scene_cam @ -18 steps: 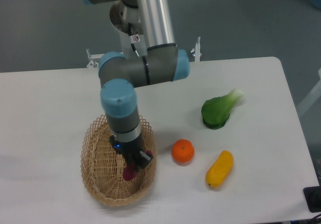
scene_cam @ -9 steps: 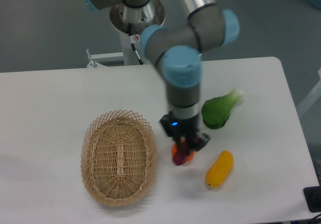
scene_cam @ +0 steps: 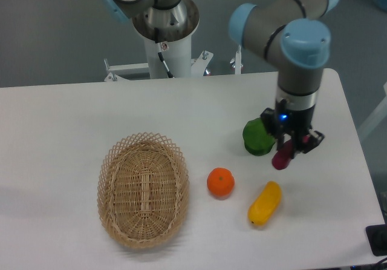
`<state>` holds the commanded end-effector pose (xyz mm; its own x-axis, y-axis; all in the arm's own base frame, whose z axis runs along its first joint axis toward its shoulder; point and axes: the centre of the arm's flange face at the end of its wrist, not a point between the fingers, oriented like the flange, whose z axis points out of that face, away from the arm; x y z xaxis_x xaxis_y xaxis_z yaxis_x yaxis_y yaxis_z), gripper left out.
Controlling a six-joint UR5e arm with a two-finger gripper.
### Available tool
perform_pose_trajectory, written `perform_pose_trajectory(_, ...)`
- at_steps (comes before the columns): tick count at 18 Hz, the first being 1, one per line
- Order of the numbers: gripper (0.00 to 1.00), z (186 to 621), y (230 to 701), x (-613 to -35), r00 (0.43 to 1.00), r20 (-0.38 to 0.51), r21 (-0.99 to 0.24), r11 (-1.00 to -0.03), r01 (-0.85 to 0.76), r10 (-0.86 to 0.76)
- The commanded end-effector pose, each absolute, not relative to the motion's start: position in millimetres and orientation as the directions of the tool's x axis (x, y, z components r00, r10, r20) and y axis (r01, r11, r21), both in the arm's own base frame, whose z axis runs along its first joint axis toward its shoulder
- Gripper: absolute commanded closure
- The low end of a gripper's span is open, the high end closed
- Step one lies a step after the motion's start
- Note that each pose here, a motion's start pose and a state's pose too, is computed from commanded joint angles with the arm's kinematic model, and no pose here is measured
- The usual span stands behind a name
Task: Pick up the sweet potato from the basket
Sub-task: 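Carry the held sweet potato over beside the bok choy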
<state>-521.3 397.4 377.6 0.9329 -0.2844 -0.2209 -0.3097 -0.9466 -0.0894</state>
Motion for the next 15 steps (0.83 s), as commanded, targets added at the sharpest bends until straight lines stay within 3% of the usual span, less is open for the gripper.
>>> perform_pose_trajectory(15,0.69,380.8,392.2,-526.1,0.932,-0.231,-0.091,-0.948,-0.305,-0.278)
